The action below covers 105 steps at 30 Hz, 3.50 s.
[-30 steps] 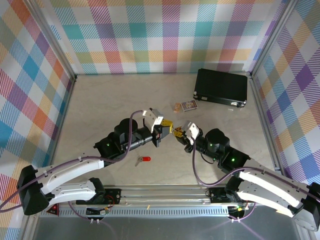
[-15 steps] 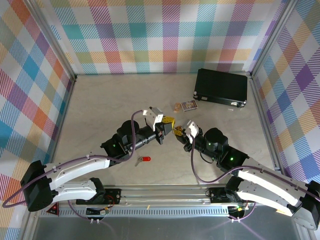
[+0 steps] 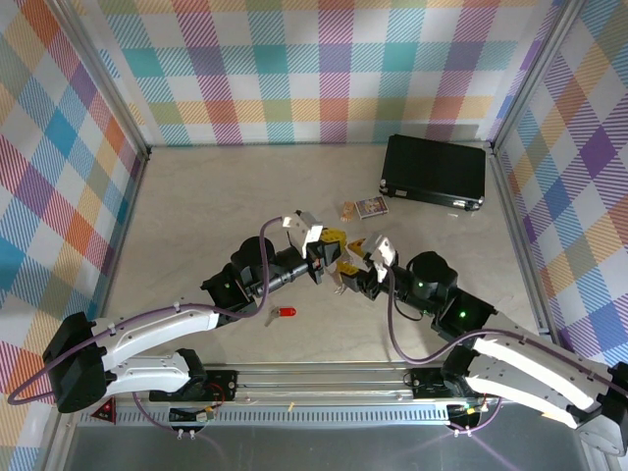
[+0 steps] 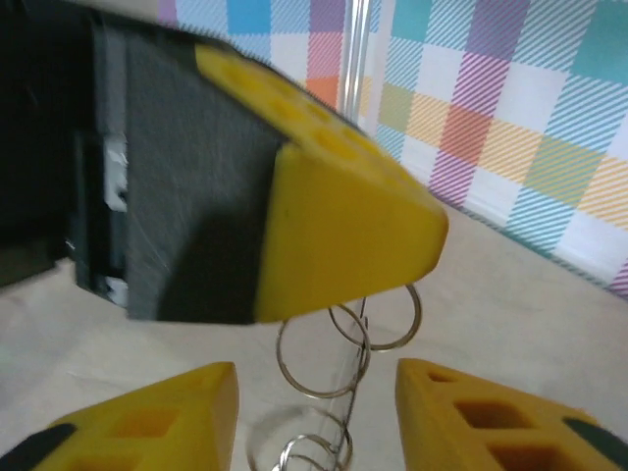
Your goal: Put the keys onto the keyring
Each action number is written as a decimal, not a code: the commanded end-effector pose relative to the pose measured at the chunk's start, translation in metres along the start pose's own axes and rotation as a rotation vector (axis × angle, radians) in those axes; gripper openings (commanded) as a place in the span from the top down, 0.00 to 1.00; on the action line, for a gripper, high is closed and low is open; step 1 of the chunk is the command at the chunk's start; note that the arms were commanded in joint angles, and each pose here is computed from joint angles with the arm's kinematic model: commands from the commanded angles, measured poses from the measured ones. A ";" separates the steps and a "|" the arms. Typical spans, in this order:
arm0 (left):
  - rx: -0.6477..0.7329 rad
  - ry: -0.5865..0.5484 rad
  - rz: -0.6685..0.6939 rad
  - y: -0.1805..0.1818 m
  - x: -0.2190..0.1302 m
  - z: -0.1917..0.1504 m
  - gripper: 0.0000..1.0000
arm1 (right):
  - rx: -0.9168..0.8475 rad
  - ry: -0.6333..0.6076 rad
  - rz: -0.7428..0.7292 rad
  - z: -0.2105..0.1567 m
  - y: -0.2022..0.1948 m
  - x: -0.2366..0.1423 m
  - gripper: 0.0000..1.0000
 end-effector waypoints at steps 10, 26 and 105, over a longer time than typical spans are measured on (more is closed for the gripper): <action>0.132 -0.003 -0.140 -0.036 -0.021 0.025 1.00 | 0.084 -0.094 0.173 0.051 0.017 -0.040 0.41; 0.182 0.032 -0.322 -0.074 -0.055 0.040 1.00 | 0.095 -0.086 0.371 0.074 0.036 -0.055 0.69; 0.164 0.089 -0.520 -0.107 -0.082 0.043 1.00 | 0.129 -0.127 0.536 0.083 0.046 -0.049 0.96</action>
Point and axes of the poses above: each hand's point on the last joint's axis, 136 mm out from that joint toward the fingers, its own x axis out along the fingers, its own y axis along the line the jaws close on, z = x × y, the point moved 2 cm from there along -x, back along the fingers, and after that the axes turned 12 degrees about -x, right-handed, at the moved point
